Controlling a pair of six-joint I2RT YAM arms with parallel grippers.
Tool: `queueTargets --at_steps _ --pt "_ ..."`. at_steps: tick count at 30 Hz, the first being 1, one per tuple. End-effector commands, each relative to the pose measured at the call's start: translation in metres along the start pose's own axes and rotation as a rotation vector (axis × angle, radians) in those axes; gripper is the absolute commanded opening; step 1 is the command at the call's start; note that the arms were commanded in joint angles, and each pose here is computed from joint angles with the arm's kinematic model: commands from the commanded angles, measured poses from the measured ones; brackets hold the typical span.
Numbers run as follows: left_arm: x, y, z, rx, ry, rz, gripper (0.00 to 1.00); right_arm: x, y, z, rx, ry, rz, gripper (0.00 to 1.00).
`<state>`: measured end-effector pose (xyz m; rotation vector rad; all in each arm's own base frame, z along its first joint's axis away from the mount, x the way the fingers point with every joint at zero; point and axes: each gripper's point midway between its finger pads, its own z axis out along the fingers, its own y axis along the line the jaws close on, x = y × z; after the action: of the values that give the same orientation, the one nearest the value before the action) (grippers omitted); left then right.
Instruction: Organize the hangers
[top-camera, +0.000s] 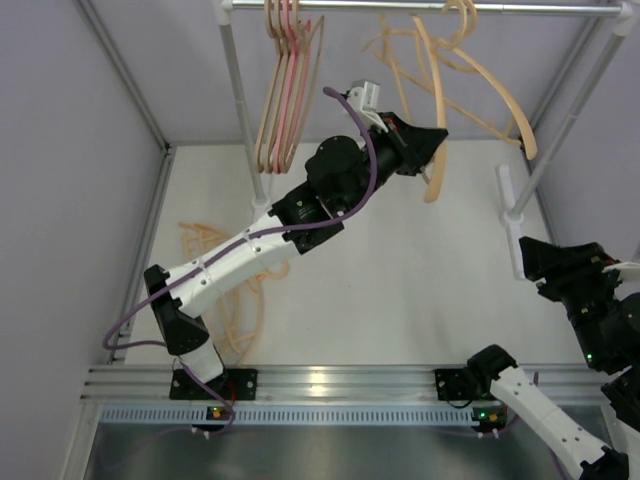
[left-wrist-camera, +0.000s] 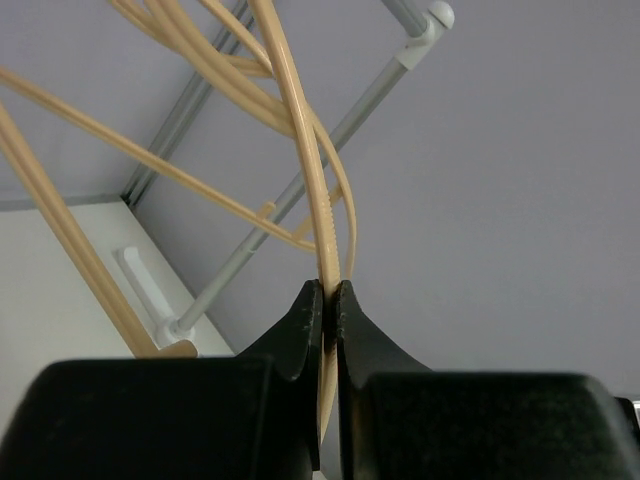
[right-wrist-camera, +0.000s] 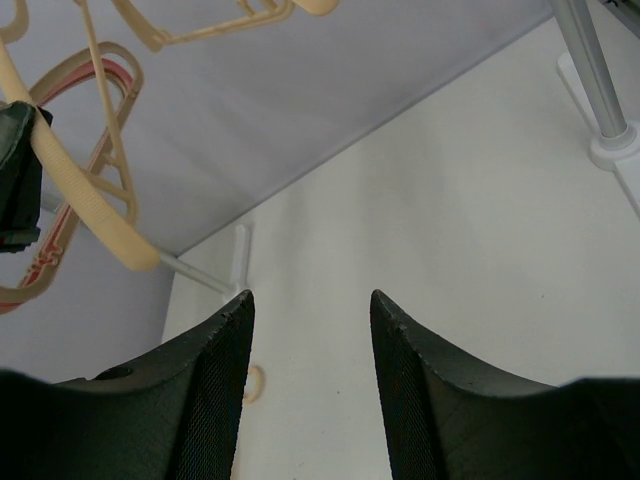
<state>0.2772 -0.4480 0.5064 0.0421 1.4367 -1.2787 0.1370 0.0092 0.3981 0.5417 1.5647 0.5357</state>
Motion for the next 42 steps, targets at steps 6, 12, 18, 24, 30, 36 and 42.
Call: queueTargets --at_steps 6,12,18,24,30,36,42 --pt "-0.033 -0.011 0.035 0.09 -0.038 -0.052 0.0 -0.002 0.005 -0.002 -0.017 0.024 -0.023 0.48" --pt "-0.034 0.0 0.053 0.077 -0.042 -0.085 0.0 -0.003 0.004 -0.004 -0.015 0.021 -0.025 0.48" --pt "-0.025 0.014 0.062 0.059 -0.028 -0.117 0.0 -0.003 0.002 -0.007 -0.015 0.021 -0.027 0.49" --pt "-0.028 0.021 0.063 0.063 -0.038 -0.148 0.0 -0.002 0.0 -0.007 -0.009 0.021 -0.028 0.49" --pt "-0.023 0.027 0.063 0.061 -0.02 -0.16 0.0 -0.001 0.0 -0.007 -0.009 0.024 -0.027 0.49" --pt "-0.015 0.032 0.059 0.059 -0.006 -0.167 0.03 -0.001 0.0 -0.007 -0.011 0.024 -0.024 0.49" --pt "-0.017 0.03 0.05 0.072 -0.004 -0.167 0.12 -0.001 0.001 -0.007 -0.012 0.024 -0.024 0.49"
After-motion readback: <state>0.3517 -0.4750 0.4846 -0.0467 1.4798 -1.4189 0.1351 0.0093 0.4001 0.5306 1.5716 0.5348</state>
